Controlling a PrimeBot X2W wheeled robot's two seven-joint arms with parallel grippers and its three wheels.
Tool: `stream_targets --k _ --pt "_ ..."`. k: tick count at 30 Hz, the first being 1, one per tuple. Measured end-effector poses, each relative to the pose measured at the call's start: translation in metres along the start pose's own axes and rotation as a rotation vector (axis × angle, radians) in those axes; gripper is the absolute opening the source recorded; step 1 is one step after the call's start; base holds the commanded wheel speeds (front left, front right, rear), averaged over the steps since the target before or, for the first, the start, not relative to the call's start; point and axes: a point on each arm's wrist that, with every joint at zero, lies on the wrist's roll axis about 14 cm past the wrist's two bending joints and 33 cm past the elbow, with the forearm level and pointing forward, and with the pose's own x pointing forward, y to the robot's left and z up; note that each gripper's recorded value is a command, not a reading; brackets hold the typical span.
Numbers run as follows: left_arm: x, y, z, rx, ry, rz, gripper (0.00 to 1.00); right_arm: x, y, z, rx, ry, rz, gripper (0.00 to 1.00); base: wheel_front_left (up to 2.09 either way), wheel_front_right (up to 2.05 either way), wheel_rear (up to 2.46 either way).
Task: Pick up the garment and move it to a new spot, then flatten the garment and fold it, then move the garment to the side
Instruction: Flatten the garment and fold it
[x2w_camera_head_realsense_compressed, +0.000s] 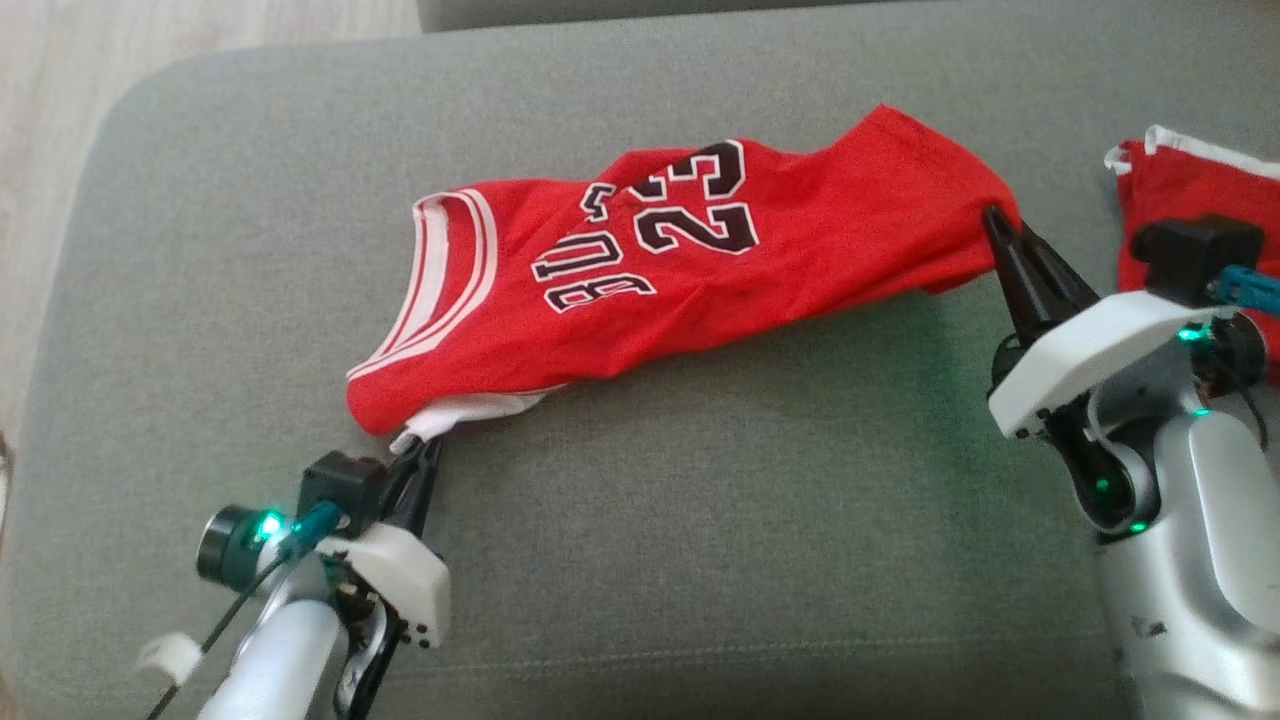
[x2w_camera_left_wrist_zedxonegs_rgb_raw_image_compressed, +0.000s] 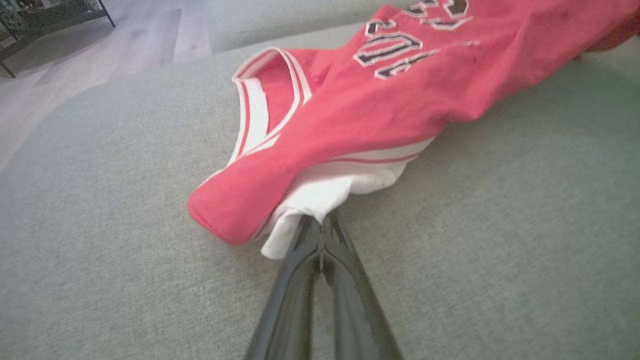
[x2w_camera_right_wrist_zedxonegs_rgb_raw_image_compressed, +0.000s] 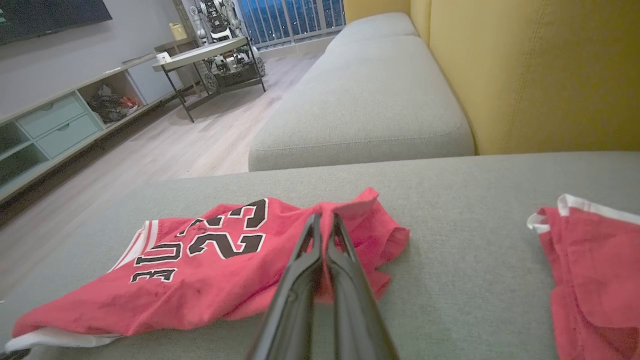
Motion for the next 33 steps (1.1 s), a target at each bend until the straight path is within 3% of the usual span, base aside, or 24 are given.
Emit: stream_targets --k 5,7,13,22,26,33 --pt "-0.015 -0.002 0.027 -0.128 -0.107 0.009 0.0 -0.007 -0.005 0.014 -0.079 -0.045 -0.013 0.0 0.0 0.0 0.0" --pt "-0.021 -0.003 0.047 -0.243 -0.173 0.006 0.0 -0.01 -0.007 0.022 -0.104 -0.068 -0.015 0.0 0.0 0.0 0.0" --pt "-0.044 0.006 0.132 -0.447 -0.417 -0.039 0.0 -0.021 -0.016 0.054 -0.162 -0.148 -0.036 0.0 0.0 0.0 0.0" --pt "-0.092 0.018 0.252 -0.713 -0.715 -0.159 0.0 -0.047 -0.008 0.175 -0.276 -0.443 -0.031 0.0 0.0 0.0 0.0" --pt "-0.117 0.026 0.305 -0.881 -0.864 -0.228 0.0 -0.07 0.001 0.225 -0.328 -0.589 -0.024 0.0 0.0 0.0 0.0" --pt "-0.153 0.047 0.346 -1.113 -0.99 -0.283 0.0 -0.118 0.022 0.282 -0.363 -0.801 -0.007 0.0 0.0 0.0 0.0"
